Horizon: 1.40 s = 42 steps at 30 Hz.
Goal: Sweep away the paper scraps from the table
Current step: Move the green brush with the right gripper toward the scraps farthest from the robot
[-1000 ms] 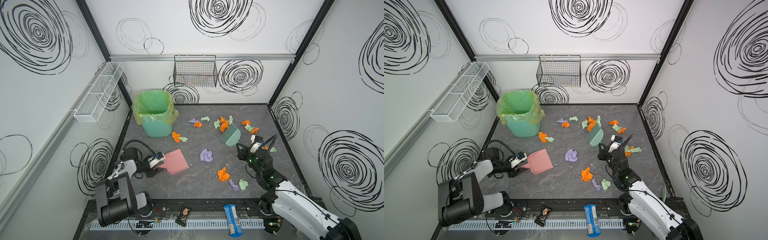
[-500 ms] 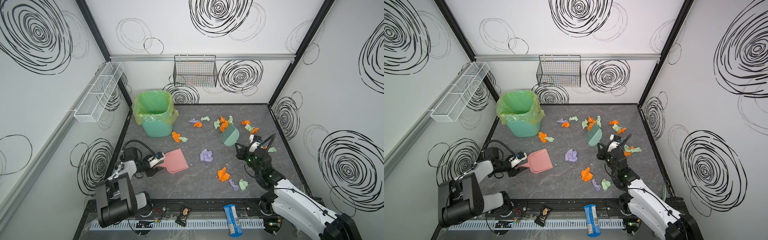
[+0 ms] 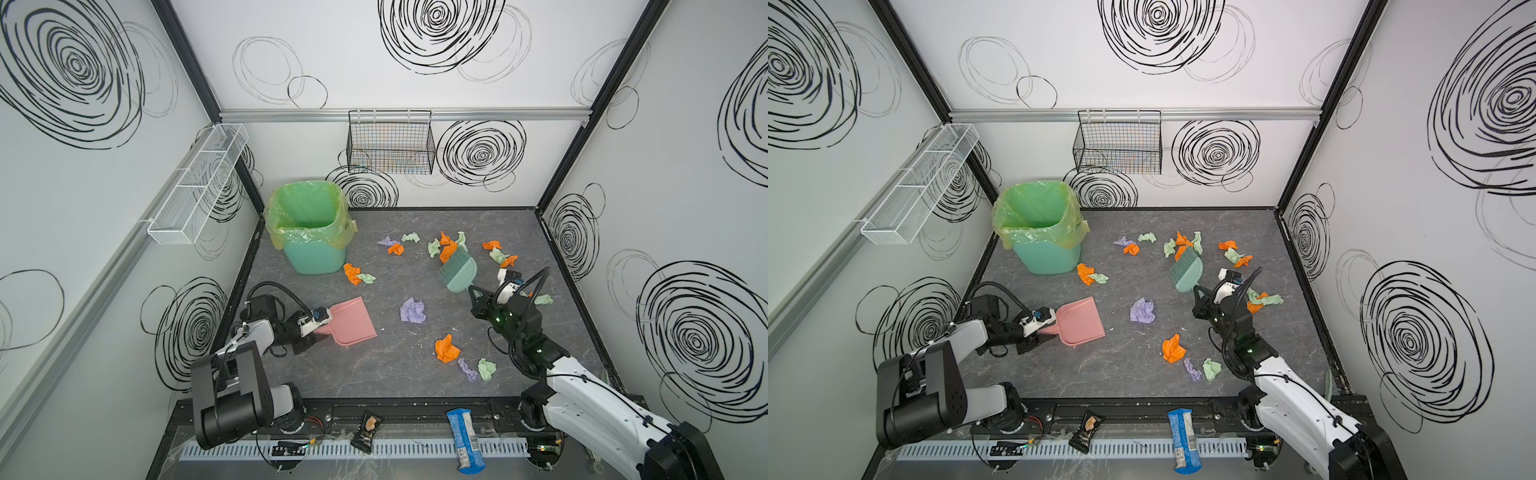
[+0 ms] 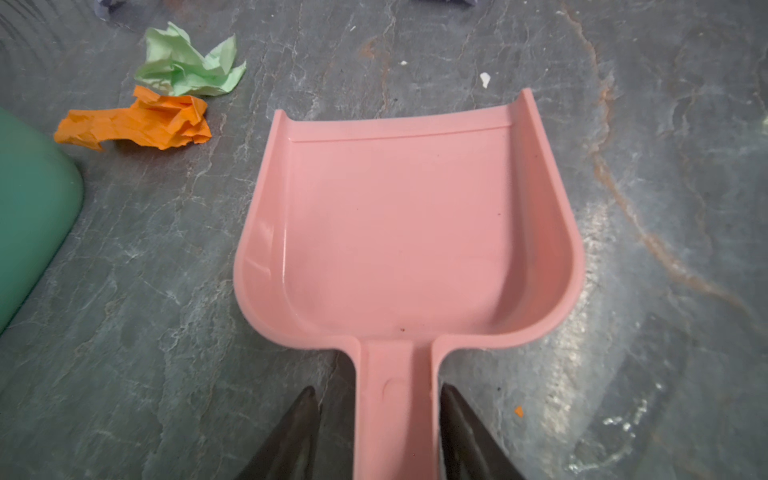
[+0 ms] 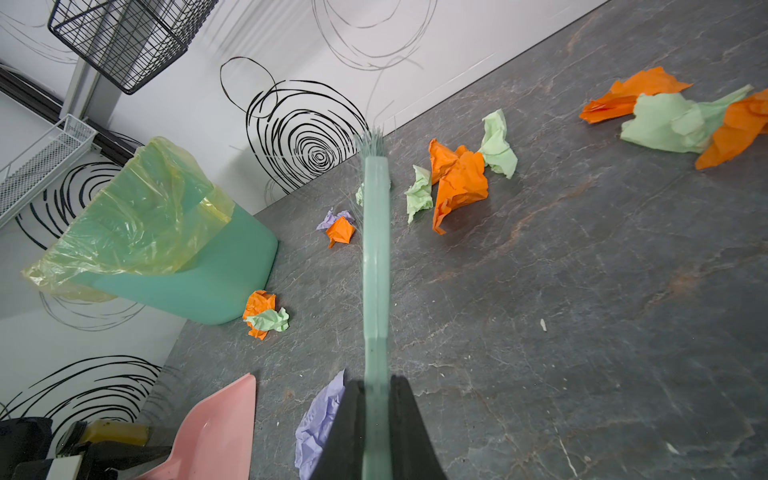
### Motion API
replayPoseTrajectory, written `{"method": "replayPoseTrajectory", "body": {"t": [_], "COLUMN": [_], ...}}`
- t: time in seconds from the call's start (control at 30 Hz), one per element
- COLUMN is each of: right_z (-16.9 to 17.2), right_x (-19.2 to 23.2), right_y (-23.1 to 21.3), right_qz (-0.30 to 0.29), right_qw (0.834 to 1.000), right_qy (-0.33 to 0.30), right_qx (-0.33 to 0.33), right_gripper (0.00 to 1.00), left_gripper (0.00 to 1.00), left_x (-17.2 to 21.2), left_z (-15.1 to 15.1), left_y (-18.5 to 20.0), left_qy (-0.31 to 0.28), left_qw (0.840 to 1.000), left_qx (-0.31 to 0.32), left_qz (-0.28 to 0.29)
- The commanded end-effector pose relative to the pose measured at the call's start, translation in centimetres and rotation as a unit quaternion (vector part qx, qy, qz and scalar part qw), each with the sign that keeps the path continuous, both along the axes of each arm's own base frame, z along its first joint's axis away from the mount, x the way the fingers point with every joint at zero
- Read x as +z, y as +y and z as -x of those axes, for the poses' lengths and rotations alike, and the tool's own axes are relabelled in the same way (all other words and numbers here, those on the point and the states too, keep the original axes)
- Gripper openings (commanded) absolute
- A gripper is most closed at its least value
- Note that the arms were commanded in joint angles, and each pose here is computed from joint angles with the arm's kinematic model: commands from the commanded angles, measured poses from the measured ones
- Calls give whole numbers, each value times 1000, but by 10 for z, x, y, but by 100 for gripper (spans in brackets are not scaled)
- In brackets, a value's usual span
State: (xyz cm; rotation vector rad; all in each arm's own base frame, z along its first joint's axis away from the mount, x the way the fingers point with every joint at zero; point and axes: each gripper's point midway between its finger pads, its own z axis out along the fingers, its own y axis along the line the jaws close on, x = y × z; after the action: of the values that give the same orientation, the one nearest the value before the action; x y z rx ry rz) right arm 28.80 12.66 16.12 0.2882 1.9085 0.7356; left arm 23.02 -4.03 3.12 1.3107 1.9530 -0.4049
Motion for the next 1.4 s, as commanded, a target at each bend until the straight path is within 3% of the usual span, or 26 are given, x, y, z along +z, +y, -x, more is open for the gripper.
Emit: {"method": "replayPoseTrajectory", "body": {"t": [0.0,0.37,0.6,0.63,0.67,0.7,1.03,1.17,1.37], "right_z": [-5,-4,-3,-3,-3,-3,-6,-15,-41], "right_x": [18,10,7,7,7,6,9,24,53], "right_y": [3,6,6,6,7,7,10,44,107], "right_qz": [-20,-26,-27,-28,-28,-28,-5,-33,-116], "right_qw": [999,1000,1000,1000,999,999,1000,995,969], "right_qy": [-26,-15,-12,-12,-12,-11,13,44,91], "right_qx": [3,8,9,10,10,10,18,87,199], "right_gripper": [0,0,0,0,0,0,0,0,0], "left_gripper": [51,43,27,22,7,0,0,0,0], "left_x": [4,8,8,8,8,8,27,38,37], "left_z": [2,3,3,3,4,4,2,9,19], "left_y": [-6,-5,-5,-5,-5,-5,-2,-2,3], "left_qy": [1,-13,-17,-17,-15,-13,11,19,20], "left_qw": [1000,999,999,999,999,1000,999,998,998], "left_qx": [-24,-22,-22,-21,-22,-22,7,13,21], "left_qz": [12,19,19,19,18,18,46,56,47]}}
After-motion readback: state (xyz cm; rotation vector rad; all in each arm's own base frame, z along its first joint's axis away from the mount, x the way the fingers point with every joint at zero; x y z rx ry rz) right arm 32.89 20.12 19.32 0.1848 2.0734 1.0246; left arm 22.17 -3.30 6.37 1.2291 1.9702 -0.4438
